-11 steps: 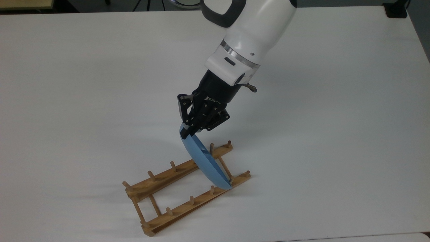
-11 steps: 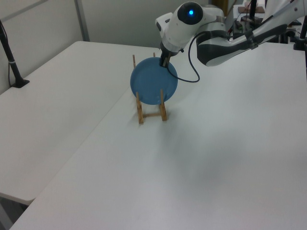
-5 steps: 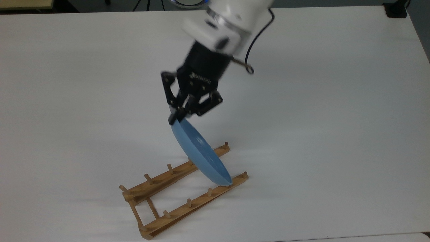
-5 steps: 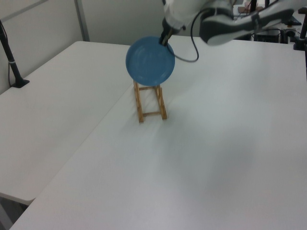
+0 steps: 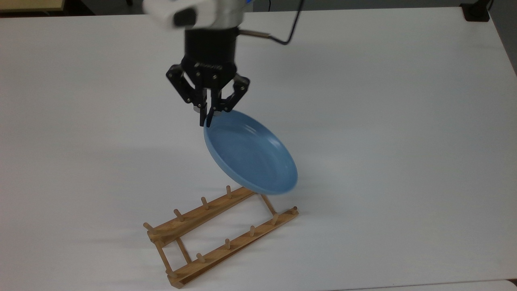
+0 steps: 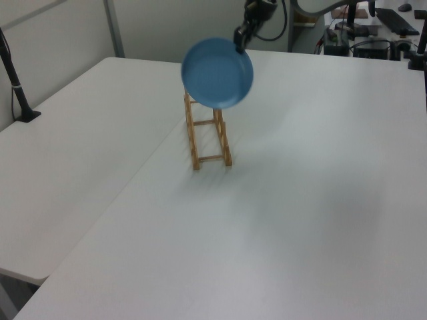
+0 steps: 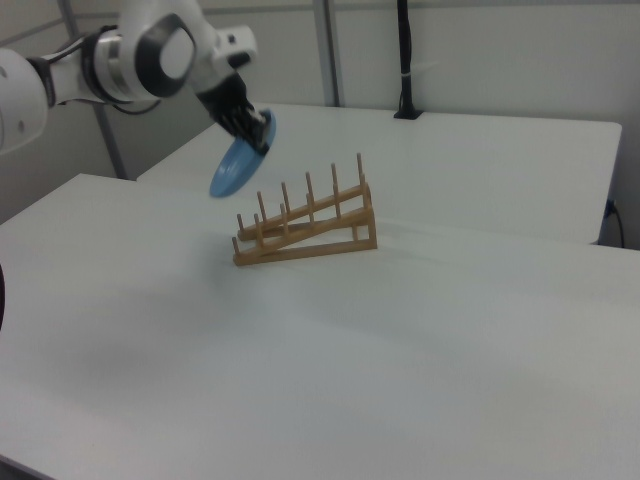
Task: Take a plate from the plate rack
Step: 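Lift the blue plate up out of the rack and carry it aside, then lower the blue plate flat onto the table beside the rack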
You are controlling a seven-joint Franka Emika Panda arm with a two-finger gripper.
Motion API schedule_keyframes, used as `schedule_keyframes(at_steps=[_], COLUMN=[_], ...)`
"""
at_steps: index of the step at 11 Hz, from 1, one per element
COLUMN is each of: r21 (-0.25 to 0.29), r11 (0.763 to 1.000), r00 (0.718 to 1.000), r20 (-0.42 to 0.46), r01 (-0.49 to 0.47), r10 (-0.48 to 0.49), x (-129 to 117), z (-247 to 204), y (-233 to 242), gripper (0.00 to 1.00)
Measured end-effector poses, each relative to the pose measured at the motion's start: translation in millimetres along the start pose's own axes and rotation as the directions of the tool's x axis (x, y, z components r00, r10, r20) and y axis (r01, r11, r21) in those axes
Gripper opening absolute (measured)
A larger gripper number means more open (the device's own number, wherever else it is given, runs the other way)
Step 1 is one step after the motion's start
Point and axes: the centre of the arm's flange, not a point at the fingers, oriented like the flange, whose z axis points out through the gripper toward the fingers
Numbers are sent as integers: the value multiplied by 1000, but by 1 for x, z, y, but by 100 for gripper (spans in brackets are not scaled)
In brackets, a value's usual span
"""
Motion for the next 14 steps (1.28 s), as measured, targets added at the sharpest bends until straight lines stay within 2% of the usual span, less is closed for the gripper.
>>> schedule_keyframes(at_steps=[1,2,3,4,5,6,8,10,12,14], r21=[61,127,191,245,278,293,293,280,253,258], r11=[998,992,981,968,958,954,955,959,963,953], r00=[991,962,925,884,850,821,794,765,726,742], r20=[132,269,368,441,487,526,567,606,644,605], r01=[-3,3,21,49,69,70,52,49,98,160], r10=[-5,-37,-91,-156,-202,-222,-217,-216,-243,-288], x=[-13,-27,-39,-51,-61,-76,-97,-114,-129,-135], z=[18,32,38,42,47,64,104,151,187,208], y=[20,45,68,89,105,126,152,160,163,177], gripper=[7,7,7,7,7,7,7,7,7,7])
